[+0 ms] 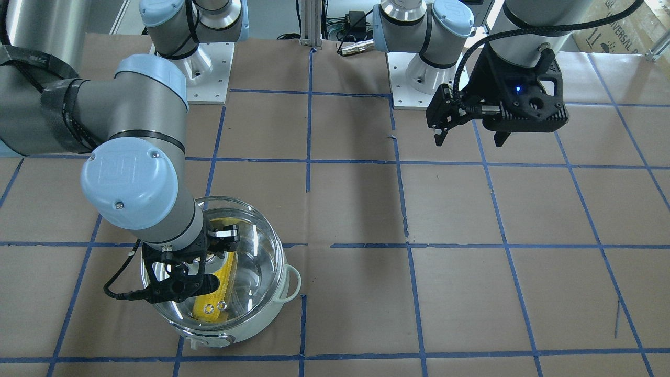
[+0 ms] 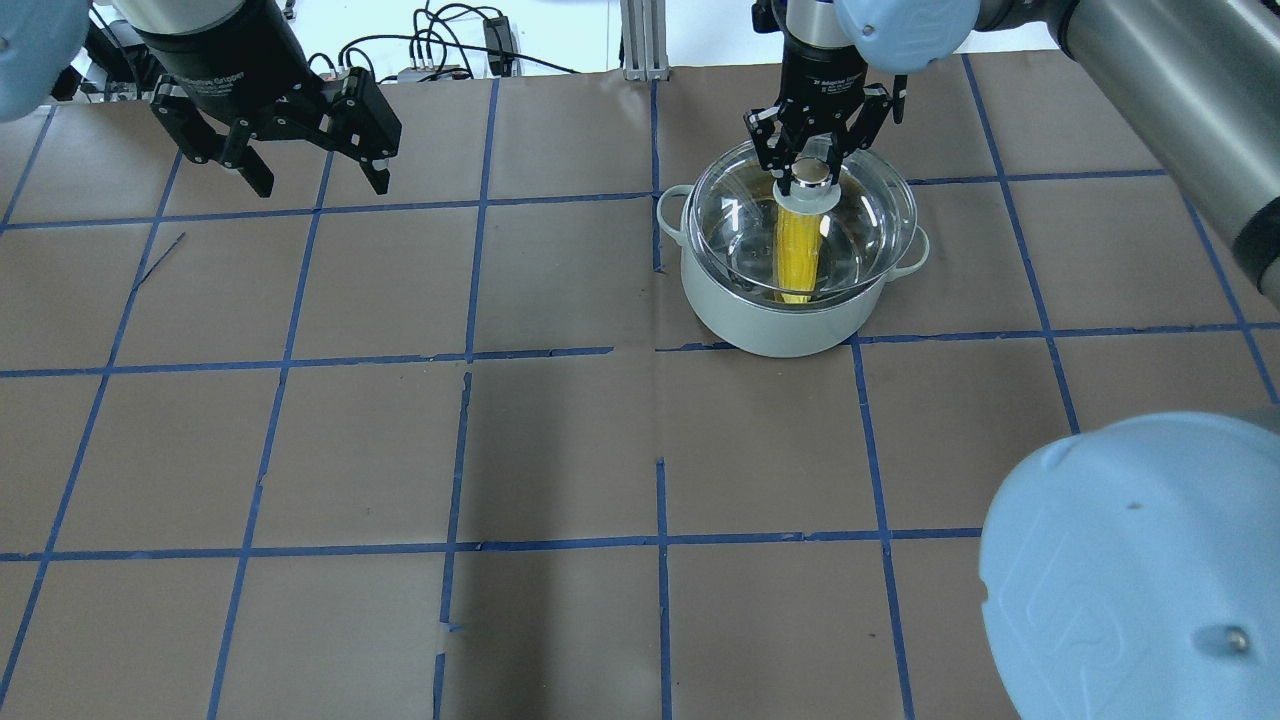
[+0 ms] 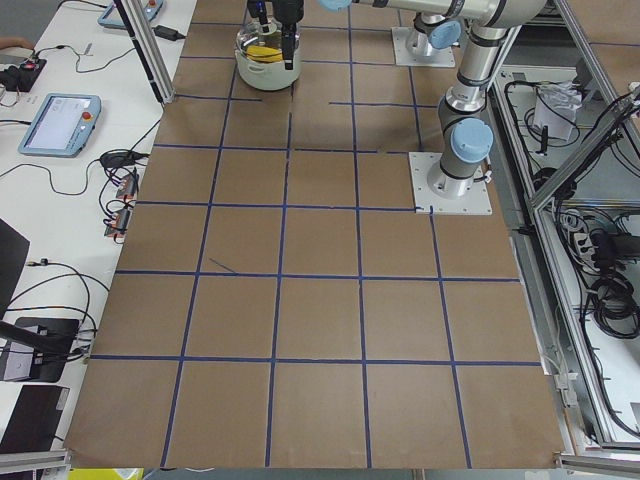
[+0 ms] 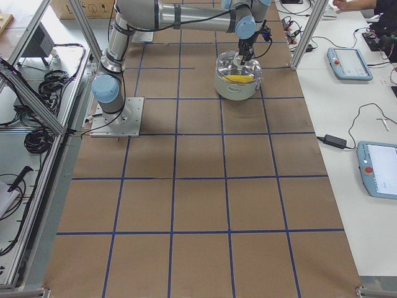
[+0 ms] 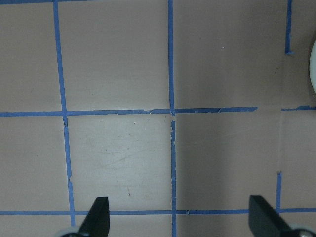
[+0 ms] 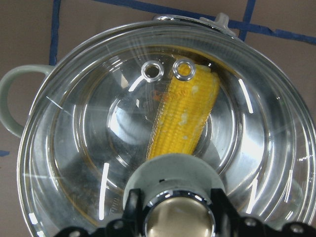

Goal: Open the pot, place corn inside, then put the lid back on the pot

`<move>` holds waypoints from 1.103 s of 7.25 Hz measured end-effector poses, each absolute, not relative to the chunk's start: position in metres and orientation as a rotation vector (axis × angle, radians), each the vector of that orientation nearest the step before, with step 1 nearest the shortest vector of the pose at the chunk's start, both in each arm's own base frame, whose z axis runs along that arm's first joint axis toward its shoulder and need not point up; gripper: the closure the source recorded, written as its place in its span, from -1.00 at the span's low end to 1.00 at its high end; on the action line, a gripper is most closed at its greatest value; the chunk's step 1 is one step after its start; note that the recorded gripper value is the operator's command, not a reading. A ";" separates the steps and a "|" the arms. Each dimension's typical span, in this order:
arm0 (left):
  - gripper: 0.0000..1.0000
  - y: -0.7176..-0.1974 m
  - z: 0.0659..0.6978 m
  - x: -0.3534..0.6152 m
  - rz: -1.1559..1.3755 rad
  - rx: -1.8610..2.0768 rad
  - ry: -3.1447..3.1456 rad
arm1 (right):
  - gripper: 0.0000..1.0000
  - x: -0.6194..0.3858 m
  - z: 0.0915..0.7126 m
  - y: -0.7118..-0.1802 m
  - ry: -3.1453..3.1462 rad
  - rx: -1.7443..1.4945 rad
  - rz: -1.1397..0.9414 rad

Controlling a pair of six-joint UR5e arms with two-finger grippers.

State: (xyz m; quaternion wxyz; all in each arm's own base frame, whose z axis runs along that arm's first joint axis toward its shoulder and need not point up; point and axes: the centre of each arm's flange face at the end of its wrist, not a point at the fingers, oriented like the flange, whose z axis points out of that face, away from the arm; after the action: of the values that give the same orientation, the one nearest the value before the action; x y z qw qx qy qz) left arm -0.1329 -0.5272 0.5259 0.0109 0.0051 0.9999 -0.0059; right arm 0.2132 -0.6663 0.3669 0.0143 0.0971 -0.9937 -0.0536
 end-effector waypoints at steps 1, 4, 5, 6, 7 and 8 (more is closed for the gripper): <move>-1.00 -0.528 0.525 -0.133 -0.017 0.016 3.120 | 0.64 0.215 0.367 -0.666 -3.094 0.306 -0.161; -1.00 -0.528 0.526 -0.133 -0.019 0.016 3.120 | 0.64 0.216 0.363 -0.663 -3.096 0.309 -0.175; -1.00 -0.528 0.526 -0.133 -0.019 0.016 3.120 | 0.64 0.217 0.361 -0.663 -3.101 0.310 -0.181; -1.00 -0.528 0.526 -0.133 -0.019 0.016 3.120 | 0.62 0.218 0.360 -0.663 -3.107 0.312 -0.182; -1.00 -0.528 0.526 -0.133 -0.019 0.016 3.119 | 0.62 0.218 0.360 -0.664 -3.110 0.315 -0.180; -1.00 -0.527 0.526 -0.133 -0.020 0.016 3.119 | 0.62 0.218 0.361 -0.664 -3.110 0.317 -0.178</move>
State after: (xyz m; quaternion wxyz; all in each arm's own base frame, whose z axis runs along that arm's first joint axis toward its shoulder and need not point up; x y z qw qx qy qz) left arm -0.1329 -0.5275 0.5264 0.0110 0.0052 0.9999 -0.0065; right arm 0.2177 -0.6640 0.3607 0.0051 0.1012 -0.9932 -0.0569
